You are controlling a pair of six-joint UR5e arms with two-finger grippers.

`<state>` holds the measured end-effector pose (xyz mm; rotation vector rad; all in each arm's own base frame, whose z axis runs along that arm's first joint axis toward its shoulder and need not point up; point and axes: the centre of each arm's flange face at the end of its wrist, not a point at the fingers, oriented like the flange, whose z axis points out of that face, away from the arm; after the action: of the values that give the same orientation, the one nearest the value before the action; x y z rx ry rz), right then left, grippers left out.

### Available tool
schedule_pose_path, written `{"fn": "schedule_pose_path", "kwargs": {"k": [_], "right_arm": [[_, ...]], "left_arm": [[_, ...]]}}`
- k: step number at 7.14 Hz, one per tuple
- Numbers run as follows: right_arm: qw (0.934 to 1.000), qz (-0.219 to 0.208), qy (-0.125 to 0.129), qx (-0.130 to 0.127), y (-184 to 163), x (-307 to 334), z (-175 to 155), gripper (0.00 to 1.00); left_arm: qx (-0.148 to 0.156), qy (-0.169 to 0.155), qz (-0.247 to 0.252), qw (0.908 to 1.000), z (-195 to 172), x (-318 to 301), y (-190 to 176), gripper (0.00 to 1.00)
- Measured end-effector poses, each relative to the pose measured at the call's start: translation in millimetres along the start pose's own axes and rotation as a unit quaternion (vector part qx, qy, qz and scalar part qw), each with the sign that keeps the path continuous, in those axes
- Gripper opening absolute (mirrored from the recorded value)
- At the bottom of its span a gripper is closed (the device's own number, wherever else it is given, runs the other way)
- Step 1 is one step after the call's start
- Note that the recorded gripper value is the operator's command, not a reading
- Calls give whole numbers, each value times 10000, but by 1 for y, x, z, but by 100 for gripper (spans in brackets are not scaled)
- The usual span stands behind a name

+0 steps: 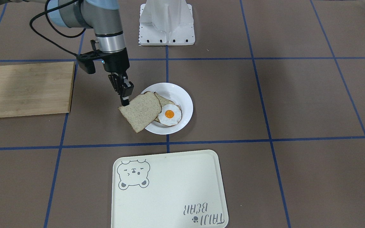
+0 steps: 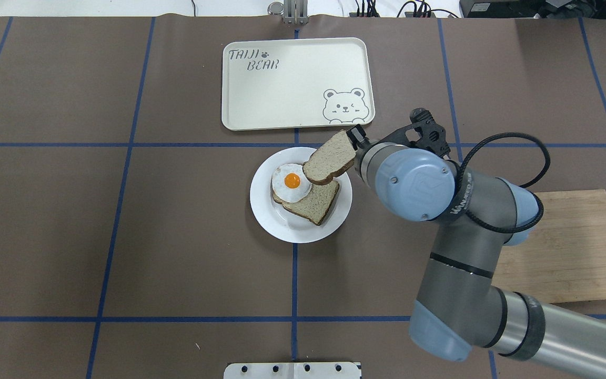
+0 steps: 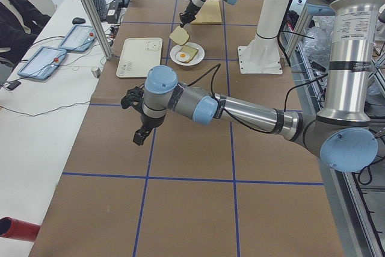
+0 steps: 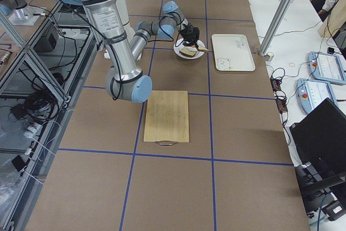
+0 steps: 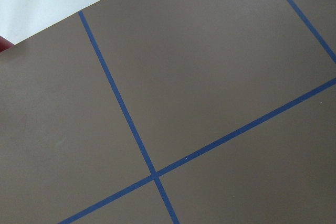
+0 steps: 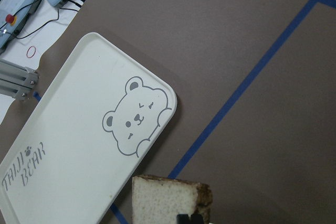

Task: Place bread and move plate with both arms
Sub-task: 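Lift the bread with the right gripper and carry it over the plate, then lower the bread onto the egg toast and open the right gripper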

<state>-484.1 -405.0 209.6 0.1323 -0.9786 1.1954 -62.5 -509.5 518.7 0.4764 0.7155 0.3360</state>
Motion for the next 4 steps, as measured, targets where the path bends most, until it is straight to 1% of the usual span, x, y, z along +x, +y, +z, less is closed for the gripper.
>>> {"fn": "schedule_pose_path", "kwargs": {"k": [1, 2, 3, 4], "right_arm": [[9991, 332, 45, 264, 27, -3, -1, 0], [9973, 562, 94, 457, 52, -12, 4, 0], [9960, 640, 168, 595, 74, -19, 16, 0], [9957, 601, 256, 654, 89, -17, 24, 0]], "left_arm": [[-2, 1, -2, 10000, 0, 0, 0, 98], [-6, 1, -6, 10000, 0, 0, 0, 98], [-13, 2, -13, 10000, 1, -1, 1, 98], [-24, 4, -22, 10000, 2, -2, 1, 98]]}}
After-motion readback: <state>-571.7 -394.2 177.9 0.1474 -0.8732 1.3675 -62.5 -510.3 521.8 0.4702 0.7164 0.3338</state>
